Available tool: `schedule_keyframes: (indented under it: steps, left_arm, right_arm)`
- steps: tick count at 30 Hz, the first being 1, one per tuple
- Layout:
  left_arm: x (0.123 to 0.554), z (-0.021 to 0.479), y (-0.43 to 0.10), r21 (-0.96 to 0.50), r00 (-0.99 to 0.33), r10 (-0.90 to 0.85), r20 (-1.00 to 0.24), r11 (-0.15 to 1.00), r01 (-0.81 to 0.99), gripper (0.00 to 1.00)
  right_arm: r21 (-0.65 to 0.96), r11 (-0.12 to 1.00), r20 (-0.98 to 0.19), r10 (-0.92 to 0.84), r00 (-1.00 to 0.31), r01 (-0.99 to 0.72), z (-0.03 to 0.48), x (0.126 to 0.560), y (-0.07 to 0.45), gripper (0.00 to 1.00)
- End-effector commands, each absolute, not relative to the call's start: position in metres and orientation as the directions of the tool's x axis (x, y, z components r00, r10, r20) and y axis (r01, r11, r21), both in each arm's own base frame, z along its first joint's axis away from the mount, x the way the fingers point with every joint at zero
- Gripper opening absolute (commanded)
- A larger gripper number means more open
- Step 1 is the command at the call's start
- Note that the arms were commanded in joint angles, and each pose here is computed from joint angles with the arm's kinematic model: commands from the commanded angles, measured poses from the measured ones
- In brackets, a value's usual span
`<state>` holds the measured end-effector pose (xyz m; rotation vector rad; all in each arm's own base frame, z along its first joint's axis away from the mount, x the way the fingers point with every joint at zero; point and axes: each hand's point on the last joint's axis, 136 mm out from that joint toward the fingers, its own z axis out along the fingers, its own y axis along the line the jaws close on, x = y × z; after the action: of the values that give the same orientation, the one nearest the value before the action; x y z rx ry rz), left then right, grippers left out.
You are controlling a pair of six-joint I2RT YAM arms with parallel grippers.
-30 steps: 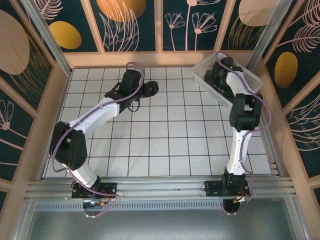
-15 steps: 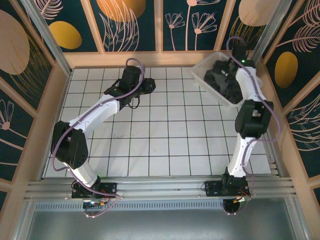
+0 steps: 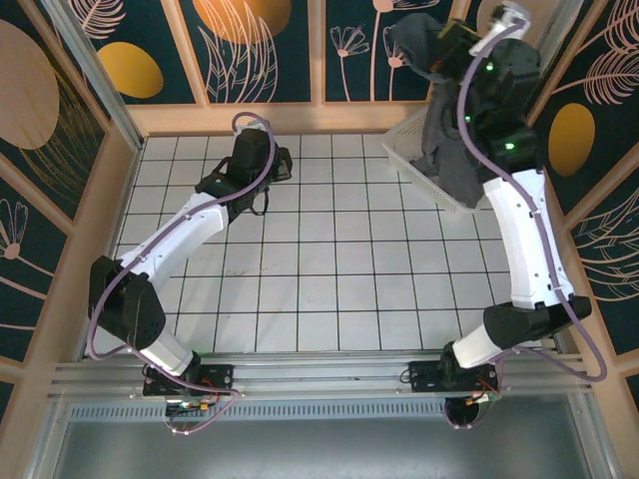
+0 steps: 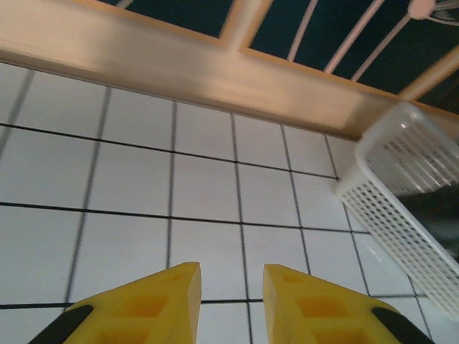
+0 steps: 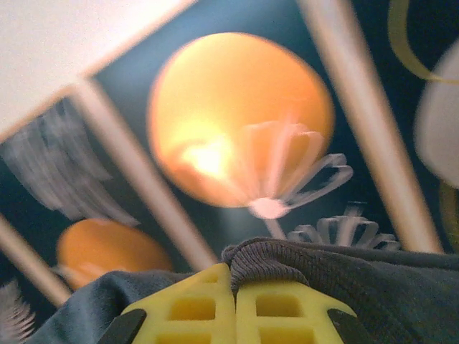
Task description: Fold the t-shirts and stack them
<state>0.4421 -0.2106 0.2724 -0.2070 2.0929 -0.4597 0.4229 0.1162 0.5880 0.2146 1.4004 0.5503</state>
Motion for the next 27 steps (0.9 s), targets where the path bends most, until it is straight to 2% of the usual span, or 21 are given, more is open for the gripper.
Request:
schedule_keyframes:
  steps: [1, 4, 7, 10, 11, 12, 13, 14, 16, 22, 27]
  left_arm:
    - [0.431, 0.29, -0.169, -0.345, -0.442, -0.355, -0.824, 0.932, -0.106, 0.3]
    - [0.42, 0.301, -0.145, -0.325, -0.38, -0.37, -0.848, 0.929, -0.178, 0.3]
    - [0.404, 0.313, -0.118, -0.312, -0.31, -0.385, -0.869, 0.914, -0.26, 0.3]
    - [0.382, 0.326, -0.093, -0.324, -0.24, -0.407, -0.881, 0.89, -0.32, 0.31]
    - [0.374, 0.329, -0.086, -0.334, -0.218, -0.415, -0.883, 0.884, -0.328, 0.31]
    - [0.367, 0.33, -0.08, -0.342, -0.205, -0.42, -0.884, 0.88, -0.33, 0.31]
    - [0.361, 0.329, -0.077, -0.345, -0.203, -0.424, -0.883, 0.878, -0.331, 0.32]
    - [0.354, 0.325, -0.073, -0.341, -0.211, -0.422, -0.882, 0.879, -0.334, 0.34]
    - [0.345, 0.309, -0.07, -0.319, -0.256, -0.414, -0.873, 0.884, -0.343, 0.39]
    - [0.325, 0.244, -0.067, -0.266, -0.431, -0.426, -0.795, 0.885, -0.383, 0.5]
    - [0.328, 0.173, -0.055, -0.348, -0.563, -0.568, -0.6, 0.82, -0.455, 0.56]
  right_arm:
    - [0.393, 0.837, -0.863, 0.479, 0.161, -0.382, 0.632, 0.397, 0.171, 0.0]
    - [0.418, 0.788, -0.877, 0.48, 0.026, -0.452, 0.606, 0.405, 0.237, 0.0]
    - [0.473, 0.699, -0.877, 0.431, -0.212, -0.537, 0.541, 0.419, 0.329, 0.0]
    - [0.546, 0.604, -0.829, 0.292, -0.476, -0.581, 0.452, 0.431, 0.41, 0.0]
    - [0.577, 0.583, -0.794, 0.235, -0.561, -0.572, 0.422, 0.435, 0.429, 0.16]
    - [0.601, 0.574, -0.758, 0.187, -0.625, -0.557, 0.396, 0.438, 0.441, 0.37]
    - [0.612, 0.573, -0.73, 0.147, -0.667, -0.544, 0.376, 0.439, 0.449, 0.53]
    - [0.615, 0.588, -0.707, 0.116, -0.698, -0.525, 0.358, 0.44, 0.452, 0.63]
    - [0.599, 0.636, -0.676, 0.076, -0.733, -0.486, 0.332, 0.443, 0.445, 0.67]
    - [0.524, 0.776, -0.64, 0.087, -0.763, -0.35, 0.276, 0.441, 0.381, 0.66]
    - [0.43, 0.888, -0.561, 0.123, -0.819, -0.161, 0.2, 0.426, 0.304, 0.62]
